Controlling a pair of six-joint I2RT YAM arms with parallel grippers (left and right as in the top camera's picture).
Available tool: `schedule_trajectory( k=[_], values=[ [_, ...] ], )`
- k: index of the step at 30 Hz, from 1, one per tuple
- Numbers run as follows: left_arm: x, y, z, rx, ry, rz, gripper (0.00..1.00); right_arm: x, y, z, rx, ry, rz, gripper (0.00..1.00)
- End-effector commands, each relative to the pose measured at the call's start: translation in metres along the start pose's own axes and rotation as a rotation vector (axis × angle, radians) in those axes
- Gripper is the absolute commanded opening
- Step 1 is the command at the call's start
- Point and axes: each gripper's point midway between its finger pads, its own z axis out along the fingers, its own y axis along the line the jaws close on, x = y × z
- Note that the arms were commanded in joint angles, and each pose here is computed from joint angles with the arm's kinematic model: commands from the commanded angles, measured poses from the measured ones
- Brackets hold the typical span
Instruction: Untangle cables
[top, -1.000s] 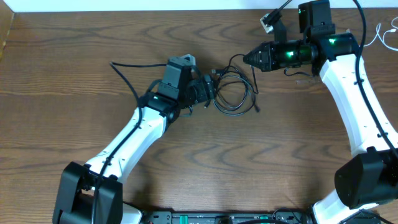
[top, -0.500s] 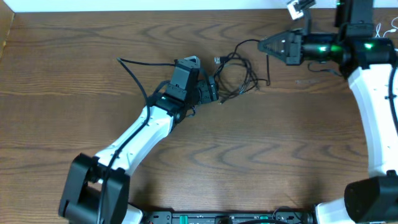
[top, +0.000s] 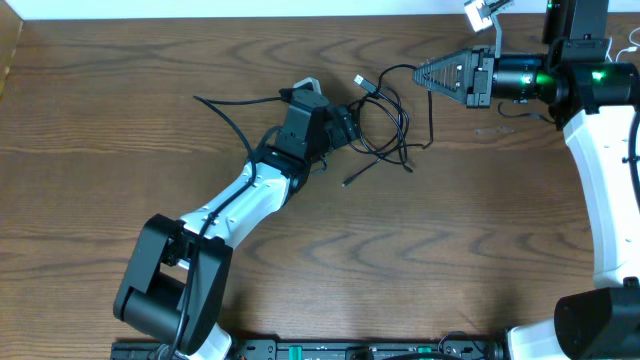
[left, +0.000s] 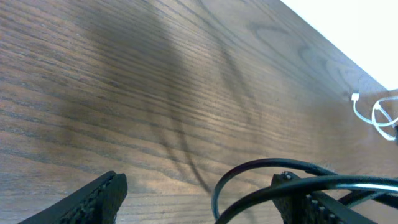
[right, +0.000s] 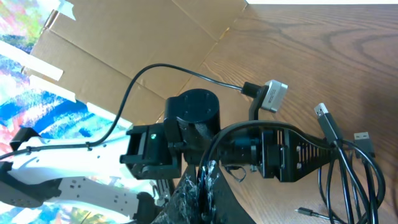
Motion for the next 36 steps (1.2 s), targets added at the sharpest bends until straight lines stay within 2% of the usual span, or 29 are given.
schedule_trajectory(
  k=[1,4,7,9,11,12,16,21,24,28,36],
  values=[
    [-0.008,0.01,0.009,-0.052,-0.044,-0.043,0.66,-0.004,0.019,-0.004,-0.049,-0.008,-0.043,0.01],
    [-0.01,0.021,0.011,-0.098,-0.067,-0.043,0.45,-0.004,0.018,-0.005,-0.047,-0.011,-0.042,0.01],
    [-0.013,0.03,0.01,-0.147,-0.093,-0.042,0.42,-0.005,0.018,-0.006,-0.048,-0.013,-0.037,0.01],
    [-0.017,0.036,0.009,-0.177,-0.118,-0.039,0.35,-0.005,0.018,-0.007,-0.049,-0.014,-0.037,0.01],
    [-0.023,0.042,0.006,-0.219,-0.152,0.004,0.13,-0.005,0.016,-0.007,-0.041,-0.016,-0.036,0.01],
    [-0.027,0.046,0.005,-0.242,-0.168,0.037,0.08,-0.006,0.014,-0.009,-0.03,-0.02,-0.036,0.01],
    [-0.04,0.056,-0.009,-0.306,-0.182,0.165,0.07,-0.009,-0.031,-0.027,0.206,-0.057,0.035,0.01],
    [-0.063,0.065,-0.055,-0.363,-0.191,0.2,0.08,0.0,-0.131,-0.098,0.845,-0.144,0.243,0.01],
    [-0.081,0.064,-0.088,-0.368,-0.23,0.2,0.07,0.011,-0.163,-0.137,1.126,-0.175,0.322,0.01],
    [-0.108,0.054,-0.138,-0.342,-0.324,0.196,0.07,0.025,-0.192,-0.152,1.254,-0.14,0.369,0.01],
    [-0.136,0.019,-0.203,-0.238,-0.494,0.217,0.07,0.06,-0.25,-0.163,1.331,-0.041,0.492,0.01]
  ],
)
